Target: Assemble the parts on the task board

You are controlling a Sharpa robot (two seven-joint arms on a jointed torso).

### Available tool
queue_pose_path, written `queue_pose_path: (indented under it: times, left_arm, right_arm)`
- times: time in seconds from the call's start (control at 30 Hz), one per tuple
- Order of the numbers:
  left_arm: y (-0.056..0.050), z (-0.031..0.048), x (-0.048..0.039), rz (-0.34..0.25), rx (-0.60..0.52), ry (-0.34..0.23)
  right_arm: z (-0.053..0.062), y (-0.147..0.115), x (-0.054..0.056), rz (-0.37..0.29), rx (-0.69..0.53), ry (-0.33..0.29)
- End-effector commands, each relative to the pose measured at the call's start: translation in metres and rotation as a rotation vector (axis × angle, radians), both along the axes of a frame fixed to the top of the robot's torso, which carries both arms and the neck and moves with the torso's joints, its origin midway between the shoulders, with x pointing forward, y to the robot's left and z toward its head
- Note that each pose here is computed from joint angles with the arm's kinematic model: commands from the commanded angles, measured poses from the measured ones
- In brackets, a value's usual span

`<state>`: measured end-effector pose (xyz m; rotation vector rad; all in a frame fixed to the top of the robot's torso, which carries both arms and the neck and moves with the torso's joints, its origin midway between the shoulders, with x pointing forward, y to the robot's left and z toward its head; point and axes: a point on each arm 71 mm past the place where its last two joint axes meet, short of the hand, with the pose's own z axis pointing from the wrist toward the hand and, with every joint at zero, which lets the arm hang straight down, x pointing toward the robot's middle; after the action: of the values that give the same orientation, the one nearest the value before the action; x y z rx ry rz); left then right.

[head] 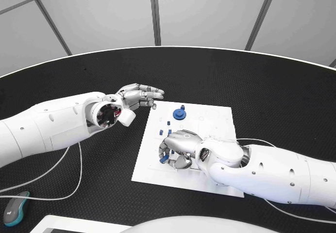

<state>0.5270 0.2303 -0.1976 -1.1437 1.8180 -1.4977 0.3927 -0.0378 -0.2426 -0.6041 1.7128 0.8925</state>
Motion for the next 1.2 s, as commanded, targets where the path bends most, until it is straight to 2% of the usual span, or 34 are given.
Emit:
queue_pose_path:
  times: [0.03, 0.4, 1.0, 1.2]
  left_arm:
    - [0.0001, 0.0000, 0.0000, 0.000, 0.000, 0.000]
    - [0.0005, 0.0000, -0.0002, 0.001, 0.000, 0.000]
    - [0.0005, -0.0001, -0.0001, 0.000, 0.001, 0.001]
    - [0.0005, -0.0001, -0.0002, 0.000, 0.001, 0.001]
  right_arm:
    - [0.0004, 0.0008, -0.0004, 0.000, -0.002, -0.006]
    - [0.0023, -0.0019, -0.0009, -0.012, 0.005, -0.037]
    - [0.0010, -0.0008, -0.0026, -0.008, -0.017, -0.028]
    - [0.0012, 0.0023, -0.0032, 0.000, -0.043, -0.063]
